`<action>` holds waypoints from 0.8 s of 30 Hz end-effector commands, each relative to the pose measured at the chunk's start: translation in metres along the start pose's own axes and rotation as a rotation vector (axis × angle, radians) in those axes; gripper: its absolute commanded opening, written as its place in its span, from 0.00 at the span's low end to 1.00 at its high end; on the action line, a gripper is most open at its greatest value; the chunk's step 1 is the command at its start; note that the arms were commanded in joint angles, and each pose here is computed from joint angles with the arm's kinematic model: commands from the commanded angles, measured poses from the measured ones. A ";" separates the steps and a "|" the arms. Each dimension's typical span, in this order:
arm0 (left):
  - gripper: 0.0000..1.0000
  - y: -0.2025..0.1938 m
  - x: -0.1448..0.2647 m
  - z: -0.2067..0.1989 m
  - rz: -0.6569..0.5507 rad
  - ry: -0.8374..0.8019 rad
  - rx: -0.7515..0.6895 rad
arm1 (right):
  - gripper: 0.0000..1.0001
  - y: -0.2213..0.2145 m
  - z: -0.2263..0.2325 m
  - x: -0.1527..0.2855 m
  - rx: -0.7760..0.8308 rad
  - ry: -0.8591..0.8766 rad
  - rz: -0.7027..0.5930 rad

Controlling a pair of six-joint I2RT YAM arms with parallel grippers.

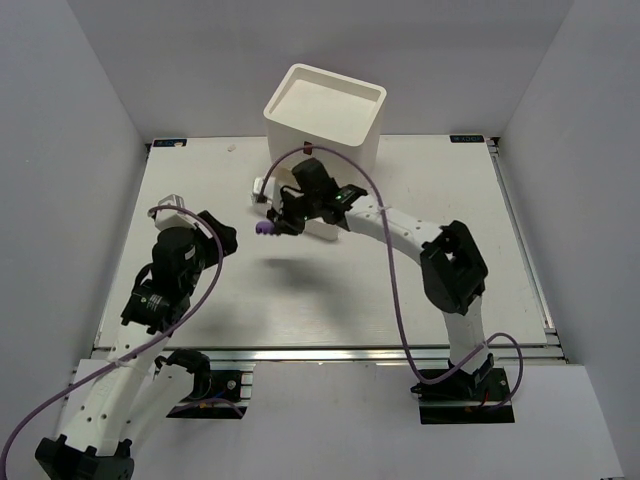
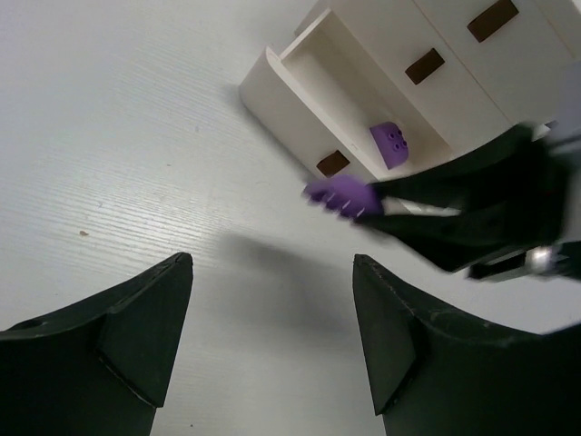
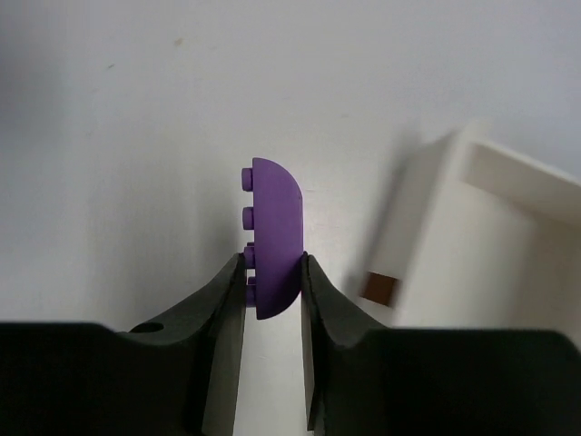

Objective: Sort the legos into containers by color

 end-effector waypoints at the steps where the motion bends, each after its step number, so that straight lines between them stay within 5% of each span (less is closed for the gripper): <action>1: 0.81 -0.004 -0.009 -0.006 0.007 -0.051 0.034 | 0.00 0.037 -0.047 0.055 -0.017 -0.266 -0.076; 7: 0.80 -0.017 -0.034 -0.012 0.075 -0.085 0.036 | 0.03 -0.006 -0.073 0.072 -0.009 -0.442 0.085; 9: 0.80 -0.020 -0.042 -0.017 0.097 -0.113 0.037 | 0.16 -0.021 -0.080 0.071 -0.003 -0.470 0.134; 11: 0.80 -0.025 -0.055 -0.021 0.129 -0.127 0.033 | 0.47 -0.037 -0.085 0.068 -0.026 -0.466 0.179; 13: 0.80 -0.030 -0.065 -0.023 0.158 -0.133 0.032 | 0.60 -0.032 -0.093 0.071 -0.028 -0.471 0.172; 15: 0.70 -0.038 -0.078 -0.026 0.208 -0.153 0.031 | 0.66 -0.030 -0.100 0.076 -0.046 -0.456 0.159; 16: 0.50 -0.045 -0.087 -0.028 0.249 -0.177 0.032 | 0.66 -0.029 -0.102 0.081 -0.058 -0.445 0.137; 20: 0.16 -0.058 -0.107 -0.033 0.313 -0.214 0.045 | 0.63 -0.004 -0.101 0.102 -0.051 -0.379 0.018; 24: 0.10 -0.074 -0.135 -0.038 0.402 -0.207 0.086 | 0.59 0.032 -0.095 0.140 0.018 -0.280 -0.138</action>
Point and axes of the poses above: each gripper's point midway between its finger pads, its own x axis back along the fingers, its own z axis along the line the jaws close on, y = z × x, the point moved 9 cm from there along x, back along the fingers, and after that the axes turned 8 degrees about x, right-handed, at the moved point
